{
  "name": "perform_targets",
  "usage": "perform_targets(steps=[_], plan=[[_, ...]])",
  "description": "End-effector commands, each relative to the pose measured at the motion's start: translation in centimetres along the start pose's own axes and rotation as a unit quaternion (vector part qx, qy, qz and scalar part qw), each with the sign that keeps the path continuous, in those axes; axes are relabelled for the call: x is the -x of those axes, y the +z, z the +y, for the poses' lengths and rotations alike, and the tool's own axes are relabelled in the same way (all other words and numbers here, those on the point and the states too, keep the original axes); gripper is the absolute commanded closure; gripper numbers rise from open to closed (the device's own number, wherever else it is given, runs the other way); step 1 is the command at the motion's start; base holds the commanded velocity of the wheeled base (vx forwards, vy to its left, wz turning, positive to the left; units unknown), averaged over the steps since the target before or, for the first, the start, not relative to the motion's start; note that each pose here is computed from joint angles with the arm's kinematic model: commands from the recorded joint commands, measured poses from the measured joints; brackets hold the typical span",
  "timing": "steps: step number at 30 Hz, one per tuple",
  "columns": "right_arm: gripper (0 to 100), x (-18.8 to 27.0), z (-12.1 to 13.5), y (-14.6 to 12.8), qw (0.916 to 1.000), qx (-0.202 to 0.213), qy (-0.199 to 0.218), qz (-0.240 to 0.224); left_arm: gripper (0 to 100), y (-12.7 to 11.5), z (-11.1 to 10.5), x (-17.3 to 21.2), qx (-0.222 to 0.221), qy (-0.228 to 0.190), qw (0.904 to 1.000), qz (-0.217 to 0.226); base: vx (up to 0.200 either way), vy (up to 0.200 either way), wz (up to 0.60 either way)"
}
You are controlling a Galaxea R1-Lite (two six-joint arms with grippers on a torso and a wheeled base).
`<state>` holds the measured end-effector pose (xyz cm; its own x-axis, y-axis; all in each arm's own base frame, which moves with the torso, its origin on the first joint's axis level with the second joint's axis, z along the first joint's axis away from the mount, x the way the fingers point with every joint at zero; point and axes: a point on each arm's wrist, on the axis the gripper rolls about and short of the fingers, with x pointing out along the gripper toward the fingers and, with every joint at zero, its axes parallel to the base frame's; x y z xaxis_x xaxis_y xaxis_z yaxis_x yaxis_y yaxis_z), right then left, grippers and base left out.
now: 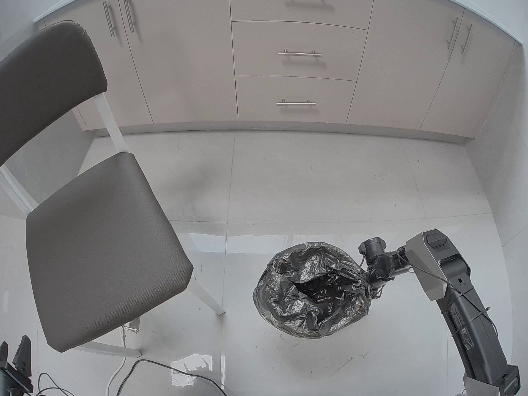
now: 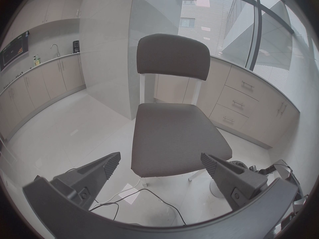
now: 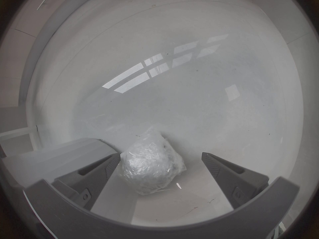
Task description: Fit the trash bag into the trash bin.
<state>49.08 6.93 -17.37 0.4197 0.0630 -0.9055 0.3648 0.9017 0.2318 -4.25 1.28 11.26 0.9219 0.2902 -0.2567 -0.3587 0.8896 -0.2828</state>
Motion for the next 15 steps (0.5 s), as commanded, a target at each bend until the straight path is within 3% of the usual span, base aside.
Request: perform_targets(steps=[1,15], plan=[[0,-0.3,0.2,-0.4,1.0,0.001,0.004,0.007,0,-0.1,0.0,0.0,0.0,0.001,1.0,0.001,0.0,0.0,0.0],[0,-1.7,-0.7,-1.9,0.9993,-0.017,-0.015,0.03,0,-0.4,0.1,-0.1,-0.001,0.002,1.0,0.001,0.0,0.0,0.0]])
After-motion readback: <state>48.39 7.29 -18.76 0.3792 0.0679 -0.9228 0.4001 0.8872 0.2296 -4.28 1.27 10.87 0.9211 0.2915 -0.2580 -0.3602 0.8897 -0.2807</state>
